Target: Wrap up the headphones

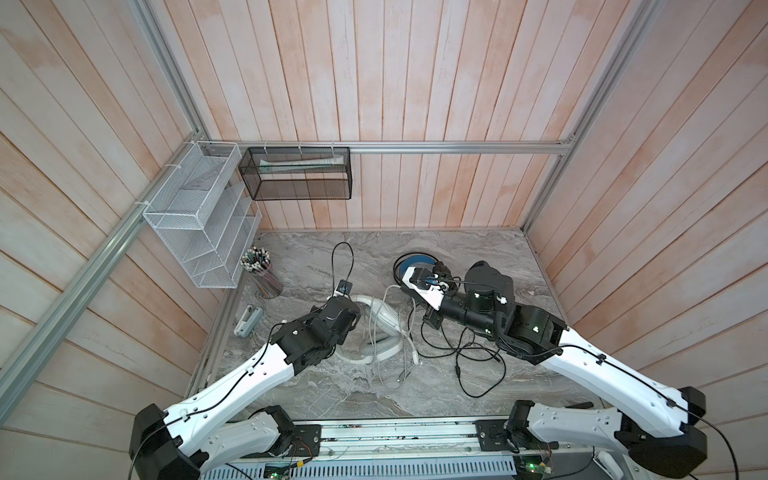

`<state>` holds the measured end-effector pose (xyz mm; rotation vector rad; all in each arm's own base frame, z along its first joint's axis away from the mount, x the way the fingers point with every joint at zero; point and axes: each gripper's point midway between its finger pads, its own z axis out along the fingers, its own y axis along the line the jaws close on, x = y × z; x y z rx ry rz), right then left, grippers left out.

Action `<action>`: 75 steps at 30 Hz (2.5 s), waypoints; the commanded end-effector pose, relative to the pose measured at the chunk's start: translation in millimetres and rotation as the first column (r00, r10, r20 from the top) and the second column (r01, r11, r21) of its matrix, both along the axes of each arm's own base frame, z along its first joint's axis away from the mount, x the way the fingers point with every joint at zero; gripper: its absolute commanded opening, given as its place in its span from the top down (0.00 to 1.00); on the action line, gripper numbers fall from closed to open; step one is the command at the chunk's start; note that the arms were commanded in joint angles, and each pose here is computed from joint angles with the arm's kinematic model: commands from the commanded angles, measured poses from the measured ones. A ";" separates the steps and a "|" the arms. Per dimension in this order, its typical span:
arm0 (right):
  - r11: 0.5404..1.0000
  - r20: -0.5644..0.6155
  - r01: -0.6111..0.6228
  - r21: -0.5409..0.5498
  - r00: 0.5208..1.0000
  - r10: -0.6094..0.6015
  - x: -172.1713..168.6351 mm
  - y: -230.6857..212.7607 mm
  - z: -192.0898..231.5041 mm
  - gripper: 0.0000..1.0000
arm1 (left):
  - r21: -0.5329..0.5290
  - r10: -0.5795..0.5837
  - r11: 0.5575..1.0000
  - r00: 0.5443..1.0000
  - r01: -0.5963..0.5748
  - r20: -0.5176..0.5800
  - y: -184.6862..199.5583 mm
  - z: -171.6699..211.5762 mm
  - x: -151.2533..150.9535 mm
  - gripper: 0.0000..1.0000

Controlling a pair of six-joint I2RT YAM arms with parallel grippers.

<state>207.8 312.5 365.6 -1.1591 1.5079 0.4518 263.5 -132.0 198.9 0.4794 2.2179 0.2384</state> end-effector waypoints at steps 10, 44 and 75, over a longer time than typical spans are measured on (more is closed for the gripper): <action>0.958 -0.195 -0.281 0.061 0.938 0.287 -69.2 16.0 -0.8 1.00 | -0.046 0.103 0.994 0.991 -0.100 0.087 7.7 8.1 7.3 1.00; 0.926 -0.200 0.078 0.370 0.980 -0.003 -38.3 -30.2 -72.5 0.38 | -0.455 0.182 0.889 0.955 -0.058 0.234 16.2 218.2 -11.1 1.00; 0.936 -0.427 0.201 0.289 0.902 -0.062 12.8 -9.7 -227.9 0.26 | -0.521 0.134 0.850 0.928 0.072 0.346 5.7 334.0 -13.8 1.00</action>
